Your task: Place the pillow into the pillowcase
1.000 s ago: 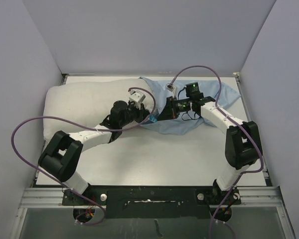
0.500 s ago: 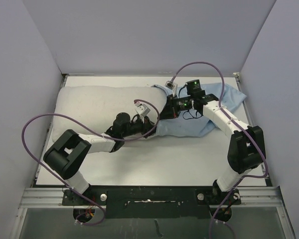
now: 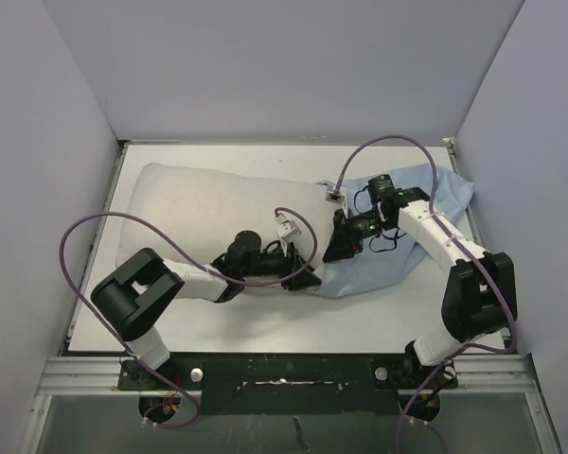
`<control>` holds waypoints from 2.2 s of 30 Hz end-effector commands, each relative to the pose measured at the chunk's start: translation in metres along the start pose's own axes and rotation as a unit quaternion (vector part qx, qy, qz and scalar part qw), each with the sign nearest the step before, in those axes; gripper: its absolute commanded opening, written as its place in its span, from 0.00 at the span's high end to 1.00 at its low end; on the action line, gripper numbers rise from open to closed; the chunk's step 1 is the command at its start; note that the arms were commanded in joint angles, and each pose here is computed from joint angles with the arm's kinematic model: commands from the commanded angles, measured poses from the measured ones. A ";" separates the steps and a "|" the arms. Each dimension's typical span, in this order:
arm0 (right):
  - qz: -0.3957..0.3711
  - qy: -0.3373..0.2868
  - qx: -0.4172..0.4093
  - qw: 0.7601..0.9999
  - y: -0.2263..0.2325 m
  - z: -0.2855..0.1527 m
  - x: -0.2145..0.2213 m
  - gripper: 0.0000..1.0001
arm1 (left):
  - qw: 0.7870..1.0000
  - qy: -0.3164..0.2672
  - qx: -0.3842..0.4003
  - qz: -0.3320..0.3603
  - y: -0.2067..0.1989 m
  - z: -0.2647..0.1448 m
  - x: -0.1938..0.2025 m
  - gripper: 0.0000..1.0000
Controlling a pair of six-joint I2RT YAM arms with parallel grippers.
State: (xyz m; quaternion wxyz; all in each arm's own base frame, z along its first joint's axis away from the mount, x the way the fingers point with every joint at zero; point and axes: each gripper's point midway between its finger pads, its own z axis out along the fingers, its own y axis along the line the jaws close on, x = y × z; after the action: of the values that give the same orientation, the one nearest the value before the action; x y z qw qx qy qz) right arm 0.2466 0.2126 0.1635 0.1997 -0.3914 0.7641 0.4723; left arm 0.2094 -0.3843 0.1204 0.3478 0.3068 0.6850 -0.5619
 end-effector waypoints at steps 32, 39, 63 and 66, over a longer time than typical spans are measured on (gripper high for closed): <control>0.024 0.007 0.332 0.943 -0.193 -0.069 -0.107 0.74 | 0.835 0.035 -0.545 -0.070 0.187 -0.327 -0.140 0.11; -0.044 -0.021 0.296 0.954 -0.162 -0.045 -0.153 1.00 | 0.900 0.051 -0.425 -0.077 0.194 -0.282 -0.102 0.63; -0.080 -0.003 0.189 0.979 -0.085 0.008 -0.134 0.59 | 0.867 -0.087 -0.490 -0.032 0.127 -0.267 -0.115 0.65; -0.116 -0.042 0.148 0.981 -0.057 -0.032 -0.146 0.34 | 0.865 -0.112 -0.489 -0.021 0.108 -0.275 -0.142 0.45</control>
State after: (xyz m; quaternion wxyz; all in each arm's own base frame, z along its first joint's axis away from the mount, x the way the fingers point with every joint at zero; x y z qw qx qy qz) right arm 0.3968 0.2557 0.1573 0.2567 -0.3889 0.8328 0.2988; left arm 0.3406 -0.1198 0.1726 0.4879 0.0705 0.8417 -0.2204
